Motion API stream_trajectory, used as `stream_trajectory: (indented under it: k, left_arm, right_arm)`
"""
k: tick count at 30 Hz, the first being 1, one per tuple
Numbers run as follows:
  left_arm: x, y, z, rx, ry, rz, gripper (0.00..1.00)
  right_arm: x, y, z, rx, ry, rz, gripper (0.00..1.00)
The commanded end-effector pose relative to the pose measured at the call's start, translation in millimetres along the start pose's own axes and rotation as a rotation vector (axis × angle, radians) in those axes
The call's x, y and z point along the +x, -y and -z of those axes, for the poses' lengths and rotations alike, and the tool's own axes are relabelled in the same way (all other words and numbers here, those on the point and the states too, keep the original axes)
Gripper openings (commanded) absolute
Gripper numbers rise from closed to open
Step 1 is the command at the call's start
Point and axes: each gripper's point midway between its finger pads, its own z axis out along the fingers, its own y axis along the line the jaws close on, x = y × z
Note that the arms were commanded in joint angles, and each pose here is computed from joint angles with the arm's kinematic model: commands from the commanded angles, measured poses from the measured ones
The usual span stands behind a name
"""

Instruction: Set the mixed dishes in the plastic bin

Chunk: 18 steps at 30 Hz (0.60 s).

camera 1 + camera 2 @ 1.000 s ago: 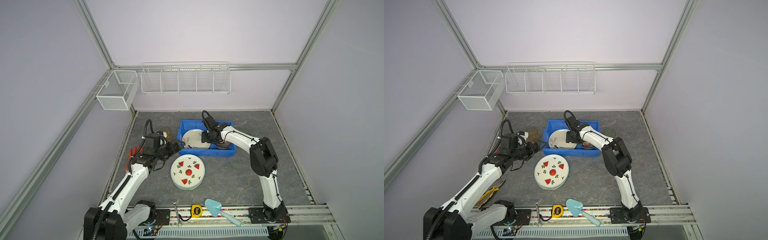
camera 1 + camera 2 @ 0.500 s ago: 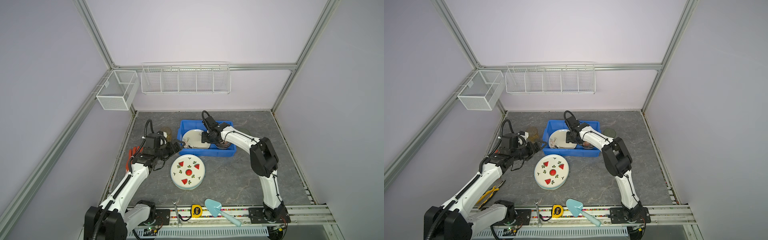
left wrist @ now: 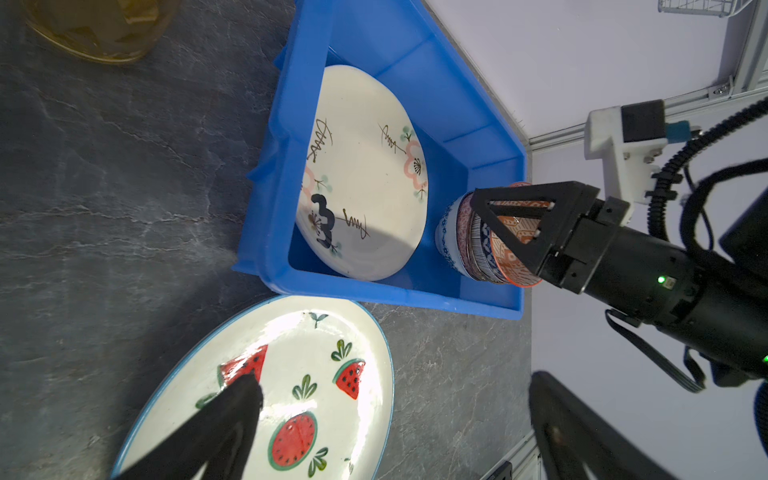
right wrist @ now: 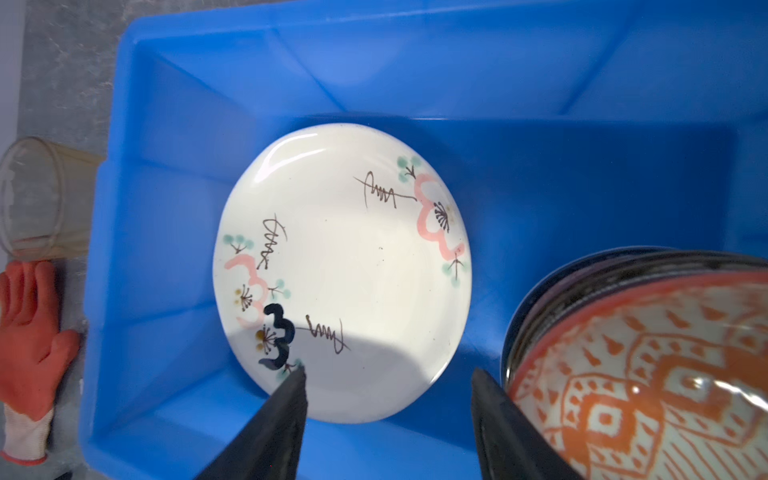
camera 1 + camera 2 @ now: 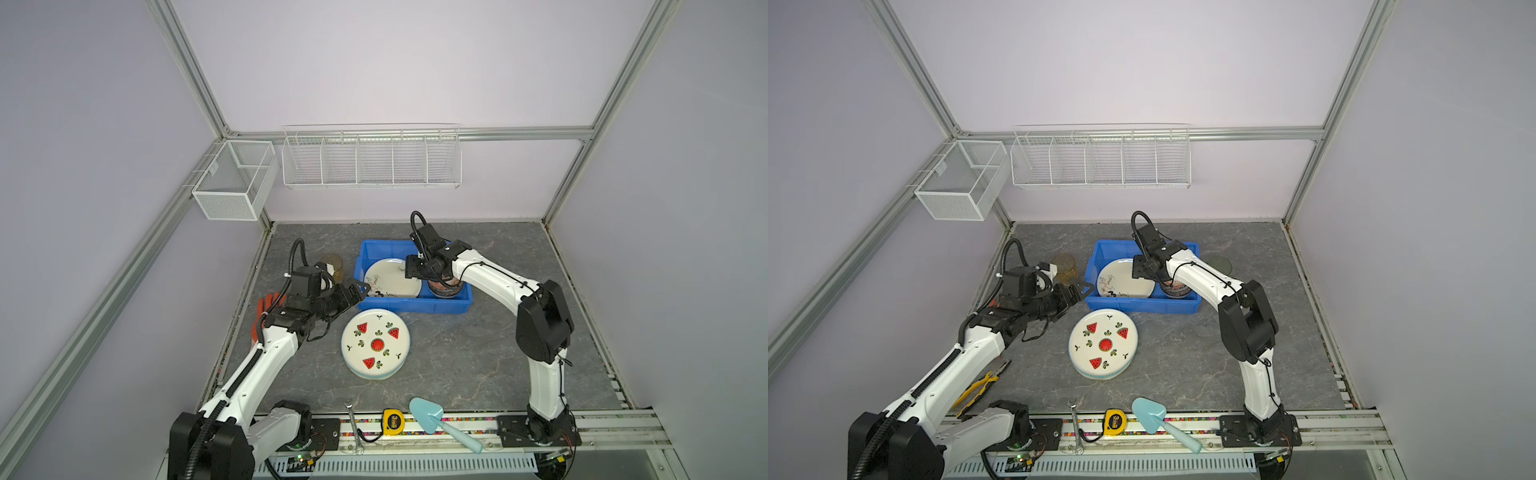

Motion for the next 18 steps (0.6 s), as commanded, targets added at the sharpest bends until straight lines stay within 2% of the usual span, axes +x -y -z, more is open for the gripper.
stream_trajectory:
  k: [1, 11, 18]
  left_arm:
    - [-3, 3, 4, 0.014, 0.015, 0.006, 1.00]
    - [-2, 5, 11, 0.009, 0.026, 0.003, 1.00]
    - [-4, 7, 12, 0.014, 0.031, 0.003, 1.00]
  right_arm:
    - [-7, -4, 24, -0.030, 0.041, 0.009, 0.65]
    - [-18, 1, 71, -0.200, 0.075, -0.041, 0.67]
    - [-18, 39, 88, -0.289, 0.065, -0.139, 0.68]
